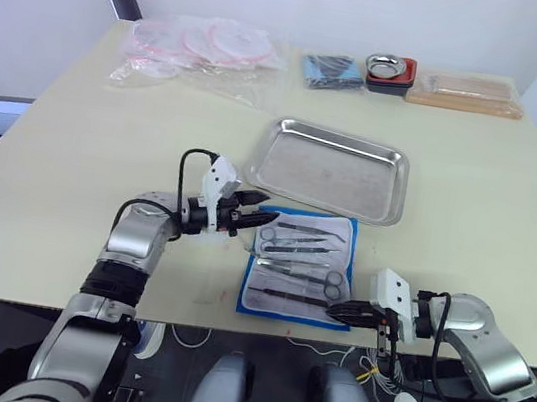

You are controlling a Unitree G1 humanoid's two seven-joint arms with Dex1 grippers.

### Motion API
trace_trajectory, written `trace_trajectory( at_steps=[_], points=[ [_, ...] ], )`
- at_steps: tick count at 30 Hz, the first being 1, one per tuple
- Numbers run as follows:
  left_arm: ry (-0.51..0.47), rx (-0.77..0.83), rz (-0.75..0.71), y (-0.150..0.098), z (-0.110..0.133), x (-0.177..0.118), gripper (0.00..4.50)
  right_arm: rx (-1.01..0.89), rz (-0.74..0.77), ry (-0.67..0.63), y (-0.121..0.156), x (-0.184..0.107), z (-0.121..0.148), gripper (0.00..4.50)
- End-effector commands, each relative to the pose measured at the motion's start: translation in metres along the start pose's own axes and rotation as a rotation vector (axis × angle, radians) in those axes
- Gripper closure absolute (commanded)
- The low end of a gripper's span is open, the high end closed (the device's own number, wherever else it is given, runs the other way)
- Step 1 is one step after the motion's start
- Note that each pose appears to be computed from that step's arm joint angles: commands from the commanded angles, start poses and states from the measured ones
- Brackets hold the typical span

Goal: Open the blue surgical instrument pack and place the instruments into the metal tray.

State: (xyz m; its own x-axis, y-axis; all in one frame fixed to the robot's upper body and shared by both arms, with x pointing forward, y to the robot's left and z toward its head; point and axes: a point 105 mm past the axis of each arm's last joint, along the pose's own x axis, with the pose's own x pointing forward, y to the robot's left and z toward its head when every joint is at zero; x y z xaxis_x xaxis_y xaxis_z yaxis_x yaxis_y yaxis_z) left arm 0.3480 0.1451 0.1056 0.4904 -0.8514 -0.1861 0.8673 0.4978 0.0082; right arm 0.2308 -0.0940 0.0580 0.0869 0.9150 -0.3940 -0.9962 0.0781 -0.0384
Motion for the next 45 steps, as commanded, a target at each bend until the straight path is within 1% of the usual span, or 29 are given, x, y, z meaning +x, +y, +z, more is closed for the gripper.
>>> trace_trajectory(
  at_steps=[1,4,6,7,8,9,10,12,14,16,19,23,27,31,34,36,37,39,41,42,45],
  points=[
    [-0.058,0.028,-0.02,0.001,0.011,-0.017,1.94,0.056,-0.001,0.059,0.005,-0.003,-0.018,4.5],
    [-0.088,0.067,-0.052,-0.001,0.022,-0.024,1.94,0.066,0.001,0.057,0.005,-0.004,-0.018,4.5],
    [-0.092,0.093,-0.073,-0.004,0.026,-0.027,1.89,0.076,0.004,0.053,0.006,-0.005,-0.017,3.96],
    [-0.089,0.109,-0.085,-0.005,0.028,-0.029,1.89,0.083,0.006,0.051,0.006,-0.005,-0.017,3.81],
    [-0.088,0.123,-0.092,-0.005,0.031,-0.031,1.89,0.091,0.009,0.047,0.007,-0.006,-0.016,3.54],
    [-0.096,0.136,-0.095,-0.005,0.034,-0.032,1.89,0.095,0.009,0.043,0.007,-0.006,-0.015,2.97],
    [-0.107,0.143,-0.1,-0.006,0.038,-0.034,1.89,0.097,0.009,0.04,0.008,-0.006,-0.015,2.7],
    [-0.121,0.158,-0.116,-0.008,0.043,-0.036,1.89,0.091,0.007,0.028,0.008,-0.007,-0.012,1.79],
    [-0.131,0.168,-0.143,-0.012,0.05,-0.039,1.89,0.081,-0.004,0.006,0.006,-0.01,-0.007,0.79],
    [-0.112,0.205,-0.184,-0.018,0.053,-0.043,1.89,0.07,-0.011,-0.025,0.005,-0.013,0.002,0.23],
    [-0.09,0.254,-0.226,-0.024,0.057,-0.048,1.89,0.05,-0.014,-0.062,0.006,-0.02,0.013,0.23],
    [-0.086,0.306,-0.233,-0.027,0.066,-0.054,1.89,0.034,-0.006,-0.082,0.008,-0.029,0.023,0.23],
    [-0.055,0.327,-0.282,-0.036,0.066,-0.061,1.89,0.033,0.005,-0.109,0.01,-0.041,0.037,0.23],
    [-0.054,0.318,-0.34,-0.048,0.069,-0.065,1.89,-0.016,-0.101,-0.189,-0.012,-0.049,0.055,0.23],
    [-0.03,0.317,-0.386,-0.055,0.067,-0.067,1.89,-0.038,-0.132,-0.2,-0.021,-0.046,0.055,0.23],
    [0.002,0.329,-0.409,-0.058,0.064,-0.071,1.89,-0.081,-0.139,-0.194,-0.025,-0.037,0.052,0.23],
    [0.019,0.333,-0.424,-0.06,0.063,-0.074,1.65,-0.103,-0.147,-0.196,-0.028,-0.033,0.051,0.05],
    [0.038,0.336,-0.452,-0.064,0.062,-0.078,1.28,-0.141,-0.161,-0.207,-0.034,-0.025,0.05,0.0],
    [0.048,0.342,-0.469,-0.066,0.062,-0.081,0.33,-0.172,-0.164,-0.212,-0.037,-0.02,0.05,0.0],
    [0.052,0.347,-0.476,-0.068,0.062,-0.082,0.04,-0.181,-0.166,-0.212,-0.038,-0.017,0.049,0.0],
    [0.063,0.353,-0.491,-0.07,0.062,-0.084,0.04,-0.191,-0.152,-0.195,-0.039,-0.009,0.039,0.0]
  ],
)
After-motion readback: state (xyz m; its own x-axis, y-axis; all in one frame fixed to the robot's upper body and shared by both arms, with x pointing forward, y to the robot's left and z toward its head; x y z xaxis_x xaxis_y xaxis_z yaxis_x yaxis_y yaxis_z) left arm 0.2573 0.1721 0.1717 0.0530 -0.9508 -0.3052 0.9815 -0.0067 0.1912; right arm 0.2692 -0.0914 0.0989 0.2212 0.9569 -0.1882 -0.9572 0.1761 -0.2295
